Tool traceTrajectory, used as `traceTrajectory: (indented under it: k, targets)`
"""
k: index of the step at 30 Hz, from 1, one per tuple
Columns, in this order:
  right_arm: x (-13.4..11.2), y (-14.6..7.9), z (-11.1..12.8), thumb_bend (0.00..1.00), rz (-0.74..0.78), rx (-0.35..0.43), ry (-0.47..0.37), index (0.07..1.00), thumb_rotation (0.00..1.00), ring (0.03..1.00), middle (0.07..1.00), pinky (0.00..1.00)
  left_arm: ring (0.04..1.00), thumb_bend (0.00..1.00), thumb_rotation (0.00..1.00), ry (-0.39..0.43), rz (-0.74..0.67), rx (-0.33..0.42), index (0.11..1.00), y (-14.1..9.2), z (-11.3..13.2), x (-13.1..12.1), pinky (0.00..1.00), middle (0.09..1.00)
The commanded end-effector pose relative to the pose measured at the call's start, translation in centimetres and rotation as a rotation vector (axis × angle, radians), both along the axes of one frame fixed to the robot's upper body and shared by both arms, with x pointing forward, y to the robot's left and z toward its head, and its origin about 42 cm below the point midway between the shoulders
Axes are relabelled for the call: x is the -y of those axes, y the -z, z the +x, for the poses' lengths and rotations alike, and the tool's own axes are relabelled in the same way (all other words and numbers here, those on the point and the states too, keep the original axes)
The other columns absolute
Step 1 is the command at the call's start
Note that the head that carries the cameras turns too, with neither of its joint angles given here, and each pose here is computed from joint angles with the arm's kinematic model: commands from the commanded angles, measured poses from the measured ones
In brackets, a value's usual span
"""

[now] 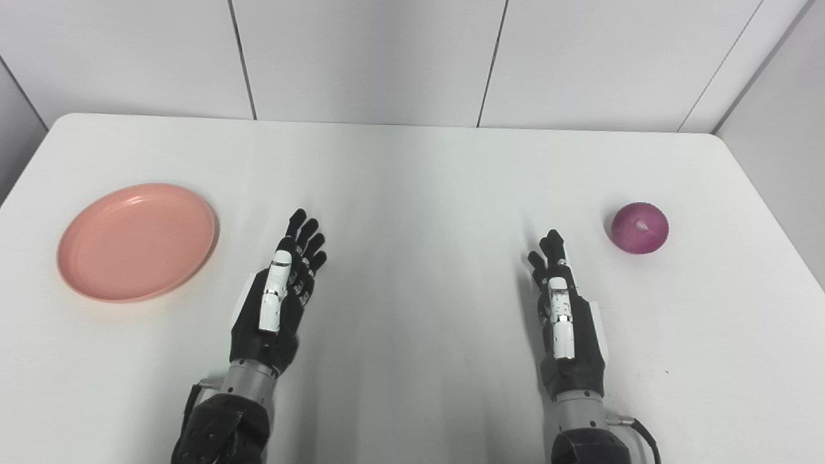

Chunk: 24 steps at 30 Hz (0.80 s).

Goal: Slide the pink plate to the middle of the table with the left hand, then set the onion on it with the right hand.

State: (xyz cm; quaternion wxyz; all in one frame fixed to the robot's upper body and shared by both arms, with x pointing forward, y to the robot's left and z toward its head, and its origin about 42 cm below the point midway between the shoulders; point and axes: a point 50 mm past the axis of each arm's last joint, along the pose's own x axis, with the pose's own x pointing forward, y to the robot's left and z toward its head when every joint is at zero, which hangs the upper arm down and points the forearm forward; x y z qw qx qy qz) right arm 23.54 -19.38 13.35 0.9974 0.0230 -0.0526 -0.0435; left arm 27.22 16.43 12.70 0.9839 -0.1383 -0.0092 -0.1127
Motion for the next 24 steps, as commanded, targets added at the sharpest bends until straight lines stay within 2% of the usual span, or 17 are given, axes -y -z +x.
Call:
traceTrajectory:
  k: [1, 12, 24]
  targets:
    - [-0.1, -1.1, -0.3, 0.28, -0.002, 0.055, -0.002, 0.990, 1.00, 0.959, 0.983, 1.00, 0.992, 0.46, 1.00, -0.004, 0.002, -0.017, 0.992, 0.2, -0.2, -0.2, 0.99, 1.000]
    - [0.1, -1.1, -0.2, 0.24, -0.008, 0.059, -0.005, 0.989, 1.00, 0.964, 0.984, 1.00, 0.982, 0.47, 1.00, -0.005, 0.002, -0.024, 0.983, 0.4, -0.2, 0.2, 0.98, 0.994]
    - [2.0, -1.2, -0.4, 0.20, -0.001, 0.065, -0.003, 1.000, 1.00, 0.985, 1.000, 1.00, 0.971, 0.48, 1.00, -0.009, -0.005, -0.038, 0.964, 0.8, -0.3, 3.3, 0.97, 0.983]
